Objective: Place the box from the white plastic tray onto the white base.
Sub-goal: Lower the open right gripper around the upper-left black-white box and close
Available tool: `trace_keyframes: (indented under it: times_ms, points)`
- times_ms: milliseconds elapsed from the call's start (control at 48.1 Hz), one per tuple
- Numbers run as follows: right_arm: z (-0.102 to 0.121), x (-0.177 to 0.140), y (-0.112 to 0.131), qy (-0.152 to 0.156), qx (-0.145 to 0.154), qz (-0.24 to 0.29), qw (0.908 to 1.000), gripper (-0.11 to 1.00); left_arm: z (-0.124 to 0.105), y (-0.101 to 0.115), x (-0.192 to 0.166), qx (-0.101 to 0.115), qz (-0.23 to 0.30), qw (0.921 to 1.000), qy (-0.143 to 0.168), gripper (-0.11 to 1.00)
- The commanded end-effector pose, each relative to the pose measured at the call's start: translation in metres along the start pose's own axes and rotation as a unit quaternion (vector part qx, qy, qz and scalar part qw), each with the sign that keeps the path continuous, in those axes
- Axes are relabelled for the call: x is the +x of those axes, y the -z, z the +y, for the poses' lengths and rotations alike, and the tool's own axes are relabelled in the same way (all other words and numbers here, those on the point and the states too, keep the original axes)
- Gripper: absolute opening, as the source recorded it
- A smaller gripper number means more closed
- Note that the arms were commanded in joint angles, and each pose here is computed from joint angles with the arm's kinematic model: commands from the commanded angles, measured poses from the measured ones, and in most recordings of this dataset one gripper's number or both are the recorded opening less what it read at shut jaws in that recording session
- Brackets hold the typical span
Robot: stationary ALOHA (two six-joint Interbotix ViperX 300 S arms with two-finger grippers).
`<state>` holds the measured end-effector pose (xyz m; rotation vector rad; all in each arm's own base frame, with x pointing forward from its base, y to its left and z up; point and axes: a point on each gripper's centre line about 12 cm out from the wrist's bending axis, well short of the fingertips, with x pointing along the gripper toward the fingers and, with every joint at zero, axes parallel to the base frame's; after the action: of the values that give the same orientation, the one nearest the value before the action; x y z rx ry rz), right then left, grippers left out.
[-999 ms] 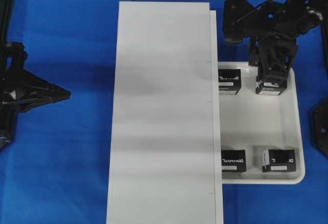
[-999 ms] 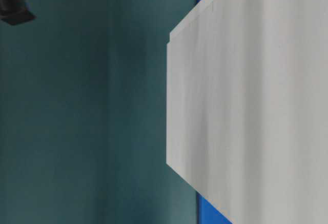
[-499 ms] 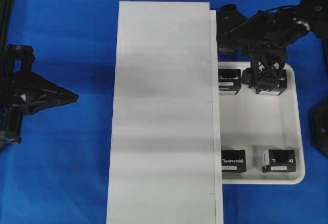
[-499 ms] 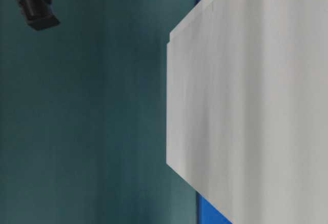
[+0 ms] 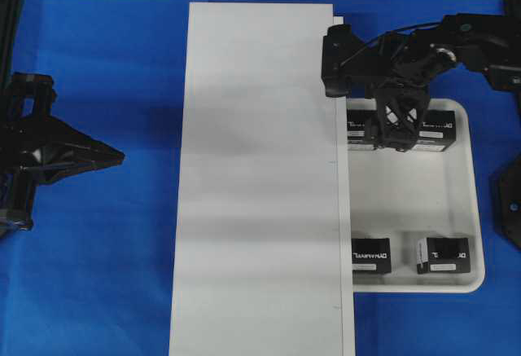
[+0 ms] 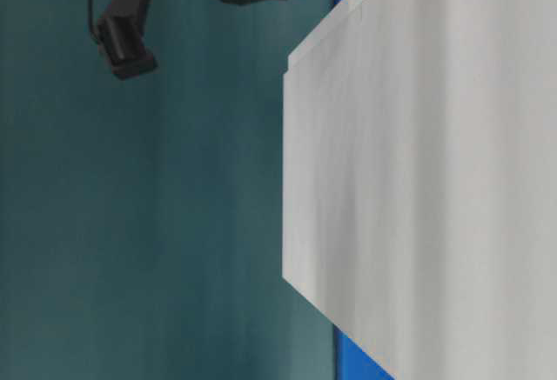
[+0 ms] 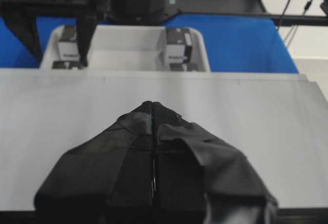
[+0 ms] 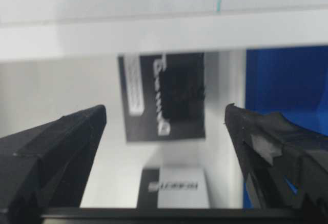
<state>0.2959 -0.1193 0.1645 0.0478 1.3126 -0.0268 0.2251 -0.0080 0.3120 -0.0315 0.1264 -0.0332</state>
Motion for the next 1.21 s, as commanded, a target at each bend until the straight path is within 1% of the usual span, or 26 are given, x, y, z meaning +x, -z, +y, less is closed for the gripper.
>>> trace_keyframes:
  times_ms: [0, 83, 208, 416, 562, 853, 999, 1019, 1082, 1123, 1186]
  points:
    - [0.001, 0.009, -0.003, -0.001, -0.004, 0.000, 1.0000, 1.00, -0.001, -0.012, 0.001, -0.001, -0.017, 0.9999, 0.001, -0.07]
    - [0.001, 0.016, -0.002, -0.005, -0.009, 0.008, 0.9999, 1.00, -0.001, -0.012, 0.000, 0.000, -0.018, 0.9998, 0.001, -0.07]
    - [0.002, 0.022, -0.002, -0.013, -0.005, 0.014, 0.9998, 1.00, -0.001, -0.012, 0.000, -0.001, -0.018, 0.9998, 0.001, -0.07]
    - [0.003, 0.033, 0.002, -0.016, -0.004, 0.022, 0.9996, 1.00, -0.001, -0.012, 0.001, 0.000, -0.018, 0.9998, 0.001, -0.07]
    - [0.003, 0.040, 0.005, -0.012, -0.002, 0.019, 0.9997, 1.00, 0.000, -0.011, 0.001, -0.001, -0.017, 0.9999, 0.001, -0.07]
    - [0.003, 0.042, 0.006, -0.009, 0.002, 0.013, 0.9999, 1.00, 0.000, -0.011, 0.001, 0.000, -0.016, 0.9999, 0.001, -0.07]
    - [0.006, 0.042, 0.008, -0.016, 0.007, 0.021, 0.9996, 0.99, 0.000, -0.011, 0.001, 0.000, -0.016, 0.9999, 0.001, -0.07]
    - [0.007, 0.042, 0.008, -0.018, 0.007, 0.023, 0.9995, 0.98, 0.000, -0.011, 0.001, -0.001, -0.016, 0.9999, 0.001, -0.07]
    - [0.011, 0.042, 0.008, -0.023, 0.001, 0.030, 0.9993, 0.91, 0.000, -0.011, 0.001, 0.000, -0.016, 0.9999, 0.001, -0.07]
    - [0.013, 0.041, 0.008, -0.025, -0.004, 0.034, 0.9991, 0.83, 0.000, -0.011, 0.001, 0.000, -0.017, 0.9999, 0.001, -0.07]
    - [0.016, 0.040, 0.008, -0.028, -0.007, 0.037, 0.9989, 0.67, 0.000, -0.012, 0.000, 0.000, -0.018, 0.9998, 0.001, -0.07]
